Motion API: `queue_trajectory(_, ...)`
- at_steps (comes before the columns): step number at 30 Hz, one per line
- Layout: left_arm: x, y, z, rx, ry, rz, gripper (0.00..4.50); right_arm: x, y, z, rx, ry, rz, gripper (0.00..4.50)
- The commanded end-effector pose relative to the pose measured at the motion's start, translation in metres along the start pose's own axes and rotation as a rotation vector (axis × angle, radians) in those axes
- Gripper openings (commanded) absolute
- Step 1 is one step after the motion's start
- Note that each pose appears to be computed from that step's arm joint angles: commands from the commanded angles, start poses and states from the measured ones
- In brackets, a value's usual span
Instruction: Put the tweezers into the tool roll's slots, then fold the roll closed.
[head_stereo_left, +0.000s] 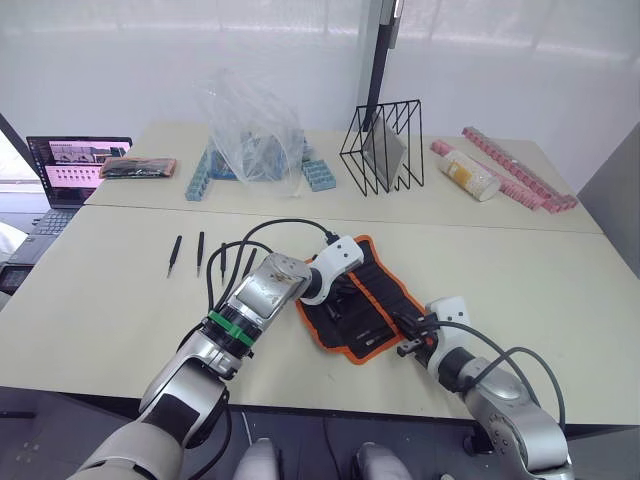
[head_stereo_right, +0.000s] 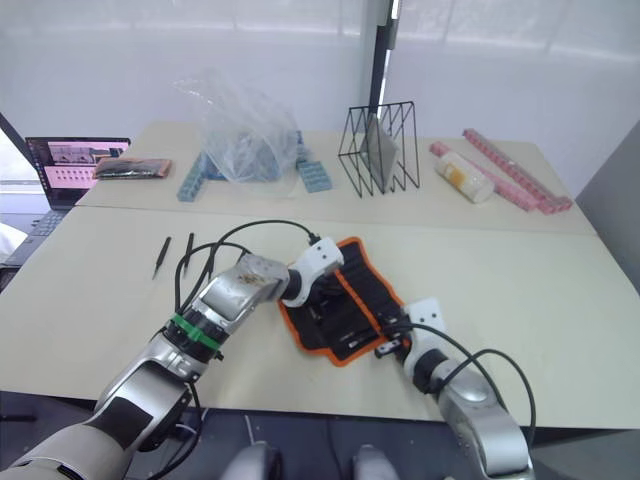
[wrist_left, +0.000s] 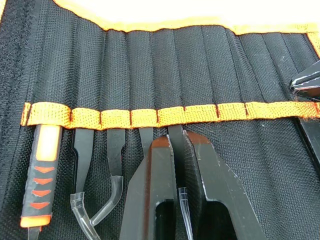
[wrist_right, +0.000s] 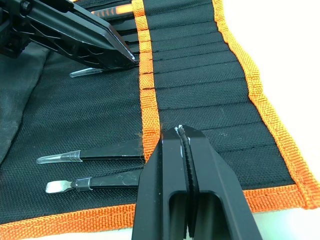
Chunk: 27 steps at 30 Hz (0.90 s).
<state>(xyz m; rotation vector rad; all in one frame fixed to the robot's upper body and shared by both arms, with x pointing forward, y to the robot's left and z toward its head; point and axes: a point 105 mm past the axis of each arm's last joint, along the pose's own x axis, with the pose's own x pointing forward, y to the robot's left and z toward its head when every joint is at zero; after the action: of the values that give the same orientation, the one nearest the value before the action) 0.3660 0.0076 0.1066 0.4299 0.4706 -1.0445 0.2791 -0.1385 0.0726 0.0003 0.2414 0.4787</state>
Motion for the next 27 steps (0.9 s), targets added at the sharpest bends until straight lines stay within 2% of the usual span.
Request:
queue_trajectory(1, -0.004, 0.003, 0.000, 0.006, -0.003, 0.016, 0.41, 0.001, 0.013, -0.024, 0.039, 0.084, 0.048, 0.01)
queue_trajectory(2, -0.006, 0.004, 0.001, 0.006, -0.005, 0.016, 0.85, 0.001, 0.013, -0.024, 0.039, 0.084, 0.048, 0.00)
queue_trajectory(7, -0.018, 0.004, 0.006, 0.018, -0.023, 0.016, 2.41, 0.001, 0.012, -0.023, 0.037, 0.082, 0.047, 0.00)
queue_trajectory(8, -0.022, 0.003, 0.008, 0.018, -0.029, 0.010, 2.89, 0.001, 0.012, -0.023, 0.036, 0.082, 0.046, 0.00)
queue_trajectory(9, -0.025, 0.002, 0.009, 0.018, -0.034, 0.005, 3.07, 0.002, 0.011, -0.022, 0.035, 0.081, 0.046, 0.00)
queue_trajectory(13, -0.041, 0.000, 0.011, 0.011, -0.053, -0.003, 4.44, 0.003, 0.010, -0.021, 0.032, 0.079, 0.046, 0.00)
queue_trajectory(16, -0.056, -0.001, 0.014, -0.012, -0.093, -0.017, 4.48, 0.005, 0.009, -0.020, 0.030, 0.077, 0.046, 0.00)
queue_trajectory(20, -0.087, 0.007, 0.024, -0.064, -0.235, 0.006, 4.48, 0.006, 0.007, -0.020, 0.025, 0.077, 0.045, 0.00)
queue_trajectory(22, -0.108, 0.017, 0.022, -0.071, -0.290, 0.068, 4.48, 0.006, 0.005, -0.021, 0.020, 0.083, 0.039, 0.00)
queue_trajectory(25, -0.144, 0.028, 0.002, -0.084, -0.320, 0.157, 4.48, 0.006, 0.003, -0.023, 0.017, 0.087, 0.038, 0.00)
queue_trajectory(27, -0.164, 0.032, -0.018, -0.088, -0.302, 0.220, 4.48, 0.005, 0.002, -0.024, 0.015, 0.089, 0.039, 0.00)
